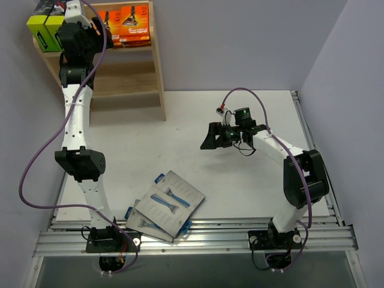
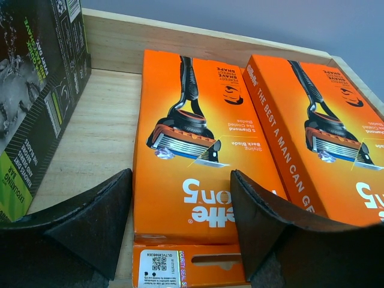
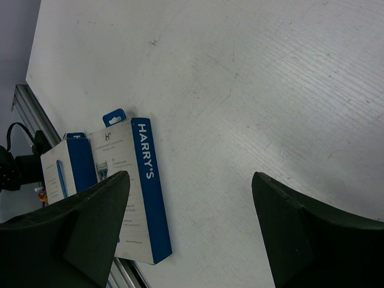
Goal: Place and organize the shaving razors onto the shelf
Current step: Grab a shaving razor with the right arm
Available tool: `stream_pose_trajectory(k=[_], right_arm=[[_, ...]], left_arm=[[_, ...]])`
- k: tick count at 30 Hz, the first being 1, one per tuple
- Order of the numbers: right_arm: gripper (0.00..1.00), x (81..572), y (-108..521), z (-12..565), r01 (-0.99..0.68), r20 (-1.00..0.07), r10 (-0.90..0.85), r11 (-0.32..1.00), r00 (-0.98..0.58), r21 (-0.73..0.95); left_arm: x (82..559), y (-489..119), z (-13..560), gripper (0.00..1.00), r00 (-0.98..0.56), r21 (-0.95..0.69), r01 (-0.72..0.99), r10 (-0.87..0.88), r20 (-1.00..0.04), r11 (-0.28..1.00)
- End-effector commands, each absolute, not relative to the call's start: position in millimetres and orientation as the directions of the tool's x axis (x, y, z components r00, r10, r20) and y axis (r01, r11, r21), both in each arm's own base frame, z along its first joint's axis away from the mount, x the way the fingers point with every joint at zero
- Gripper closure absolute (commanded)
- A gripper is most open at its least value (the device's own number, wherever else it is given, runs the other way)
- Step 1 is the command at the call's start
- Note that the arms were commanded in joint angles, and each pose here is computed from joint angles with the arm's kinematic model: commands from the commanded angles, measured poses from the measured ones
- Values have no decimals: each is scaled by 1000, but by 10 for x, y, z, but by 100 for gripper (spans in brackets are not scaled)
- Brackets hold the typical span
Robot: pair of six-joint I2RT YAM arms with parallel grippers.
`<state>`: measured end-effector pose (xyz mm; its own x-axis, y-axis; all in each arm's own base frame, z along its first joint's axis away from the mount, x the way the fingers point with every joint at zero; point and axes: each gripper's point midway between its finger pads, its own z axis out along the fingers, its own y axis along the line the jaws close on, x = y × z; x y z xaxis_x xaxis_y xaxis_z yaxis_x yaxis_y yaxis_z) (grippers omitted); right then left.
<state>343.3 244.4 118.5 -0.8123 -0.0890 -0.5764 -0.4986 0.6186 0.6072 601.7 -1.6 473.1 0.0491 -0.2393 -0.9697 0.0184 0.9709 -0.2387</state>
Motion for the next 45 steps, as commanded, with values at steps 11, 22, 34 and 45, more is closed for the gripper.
stream_pose_trajectory(k=[11, 22, 34, 45], right_arm=[[17, 3487, 2490, 1346, -532, -612, -93, 607, -785, 590], [15, 3431, 2484, 1341, -523, -607, -86, 611, -790, 594], [1, 3466, 2484, 1305, -526, -616, -99, 637, -781, 564], [0, 3368, 2479, 1261, -516, -595, -116, 644, -795, 564]], left_arm=[[6026, -90, 4768, 6, 62, -221, 39, -223, -973, 975], [5861, 116, 5024, 6, 120, -276, -31, -270, -955, 961], [5663, 133, 5399, 6, 202, -292, 0, -286, -937, 957], [5421, 94, 5630, 6, 239, -287, 22, -283, -929, 958]])
